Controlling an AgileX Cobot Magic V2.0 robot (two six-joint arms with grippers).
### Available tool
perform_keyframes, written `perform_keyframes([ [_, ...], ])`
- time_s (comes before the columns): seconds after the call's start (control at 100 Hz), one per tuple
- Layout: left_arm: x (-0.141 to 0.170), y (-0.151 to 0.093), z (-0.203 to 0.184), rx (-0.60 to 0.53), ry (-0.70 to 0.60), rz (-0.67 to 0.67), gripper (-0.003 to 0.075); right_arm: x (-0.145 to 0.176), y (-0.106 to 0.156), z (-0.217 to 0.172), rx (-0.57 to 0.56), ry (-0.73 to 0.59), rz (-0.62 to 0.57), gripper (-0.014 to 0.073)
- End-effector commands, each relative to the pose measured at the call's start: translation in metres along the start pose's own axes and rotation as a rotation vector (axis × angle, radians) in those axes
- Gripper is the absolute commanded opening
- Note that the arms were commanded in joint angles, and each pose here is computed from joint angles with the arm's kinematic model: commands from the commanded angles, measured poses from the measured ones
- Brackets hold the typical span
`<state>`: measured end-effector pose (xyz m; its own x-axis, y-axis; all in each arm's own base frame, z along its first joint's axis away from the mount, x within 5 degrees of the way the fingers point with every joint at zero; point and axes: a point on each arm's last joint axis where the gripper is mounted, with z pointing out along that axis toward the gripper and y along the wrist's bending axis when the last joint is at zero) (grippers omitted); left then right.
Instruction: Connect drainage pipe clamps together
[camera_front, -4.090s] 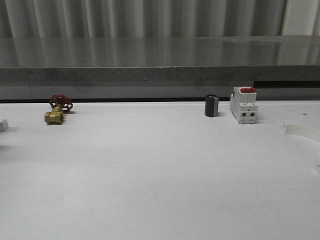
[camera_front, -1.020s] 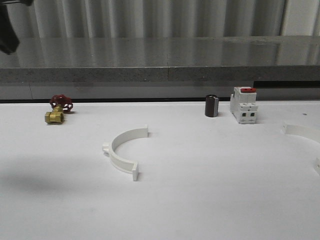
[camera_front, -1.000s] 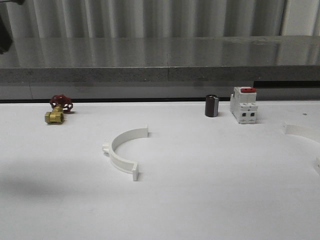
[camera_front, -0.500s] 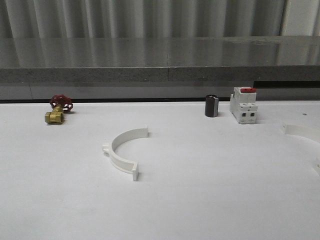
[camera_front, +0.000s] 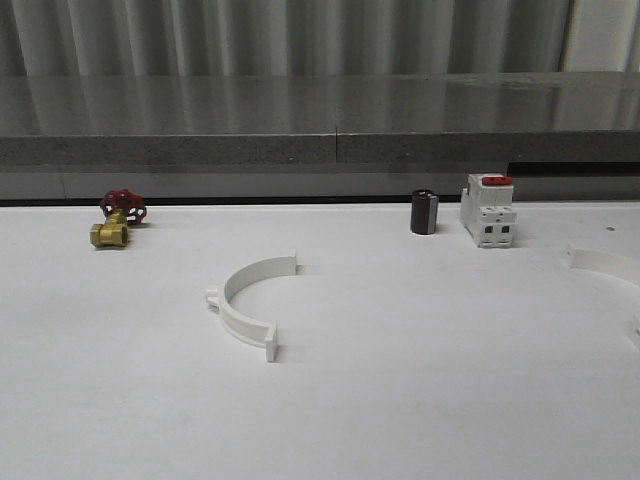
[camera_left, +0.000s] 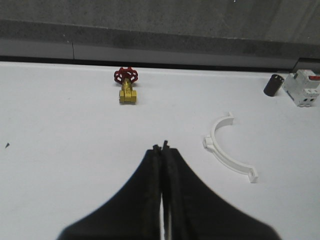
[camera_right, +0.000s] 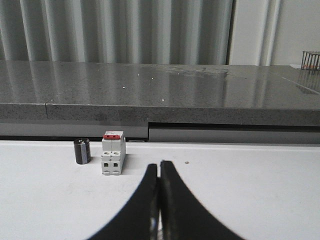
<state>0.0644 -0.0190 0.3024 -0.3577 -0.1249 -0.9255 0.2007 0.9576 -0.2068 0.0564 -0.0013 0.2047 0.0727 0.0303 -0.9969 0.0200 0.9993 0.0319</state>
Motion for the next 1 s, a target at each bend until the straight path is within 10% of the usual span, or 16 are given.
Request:
perform_keyframes([
  [0.0, -0.014, -0.002, -0.01, 0.01, -0.121, 0.01, -0.002, -0.024, 0.001, -0.003, -0.005, -0.089, -0.002, -0.0068],
  [0.7, -0.015, -0.003, -0.012, 0.02, -0.137, 0.0, -0.002, -0.097, 0.003, 0.12, 0.037, 0.82, 0.029, -0.0042],
  [0.99, -0.015, -0.003, -0.012, 0.02, -0.137, 0.0, -0.002, -0.077, 0.003, 0.192, 0.048, 1.003, 0.031, 0.0591],
])
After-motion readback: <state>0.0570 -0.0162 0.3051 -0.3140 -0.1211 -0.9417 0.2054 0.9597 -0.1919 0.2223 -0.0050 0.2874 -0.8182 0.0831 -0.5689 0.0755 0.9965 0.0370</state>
